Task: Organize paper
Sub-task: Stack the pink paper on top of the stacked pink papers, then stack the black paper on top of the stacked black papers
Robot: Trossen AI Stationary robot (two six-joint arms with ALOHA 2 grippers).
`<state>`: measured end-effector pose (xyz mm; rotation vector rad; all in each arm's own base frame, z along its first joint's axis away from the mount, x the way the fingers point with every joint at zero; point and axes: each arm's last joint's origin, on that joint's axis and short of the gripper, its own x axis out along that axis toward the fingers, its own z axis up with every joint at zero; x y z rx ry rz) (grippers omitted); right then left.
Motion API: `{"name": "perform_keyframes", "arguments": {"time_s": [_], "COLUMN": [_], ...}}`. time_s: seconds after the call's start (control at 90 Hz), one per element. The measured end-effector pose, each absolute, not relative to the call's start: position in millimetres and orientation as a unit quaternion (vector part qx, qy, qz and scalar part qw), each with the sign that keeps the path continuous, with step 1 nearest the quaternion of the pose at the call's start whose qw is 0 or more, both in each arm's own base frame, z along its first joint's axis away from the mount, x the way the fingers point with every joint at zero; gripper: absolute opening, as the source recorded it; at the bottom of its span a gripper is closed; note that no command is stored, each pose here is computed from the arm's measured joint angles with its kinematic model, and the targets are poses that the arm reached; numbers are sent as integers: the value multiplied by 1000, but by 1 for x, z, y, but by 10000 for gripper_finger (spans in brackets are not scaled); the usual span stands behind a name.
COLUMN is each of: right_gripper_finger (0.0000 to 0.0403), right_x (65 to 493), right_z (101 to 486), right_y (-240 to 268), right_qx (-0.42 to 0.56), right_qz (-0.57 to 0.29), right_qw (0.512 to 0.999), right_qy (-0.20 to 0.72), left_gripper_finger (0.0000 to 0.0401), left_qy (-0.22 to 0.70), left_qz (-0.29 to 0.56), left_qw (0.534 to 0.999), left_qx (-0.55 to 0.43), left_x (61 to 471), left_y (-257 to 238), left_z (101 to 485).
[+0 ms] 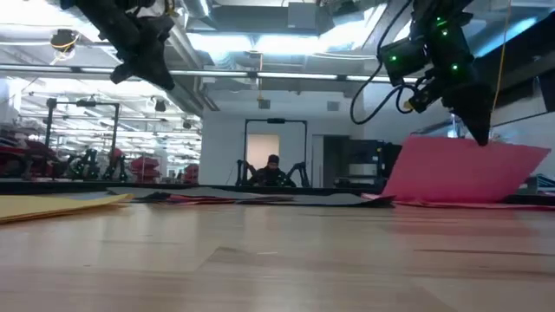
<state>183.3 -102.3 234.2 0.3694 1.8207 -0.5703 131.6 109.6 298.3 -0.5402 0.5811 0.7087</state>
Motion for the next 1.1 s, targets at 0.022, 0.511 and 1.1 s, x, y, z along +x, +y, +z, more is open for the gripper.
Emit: {"name": "perform_keyframes", "arguments": {"time_s": [0.022, 0.511, 1.1], "right_gripper_finger": [214, 277, 12], "right_x": [183, 181, 203], "right_z": [234, 235, 231], "right_y": [-102, -100, -105], "right_qx": [158, 177, 252], "right_qz": [-243, -243, -191], "right_qw": [563, 552, 649], "right_qy": [774, 778, 692], "left_gripper_finger": [6, 6, 1], "left_qy": [277, 280, 350], "left_qz": [338, 337, 256], "left_qw": [862, 862, 872], "left_qx": [-258, -255, -225], "left_x": [132, 131, 159], "left_y": [110, 109, 106], "left_z": [298, 298, 281]}}
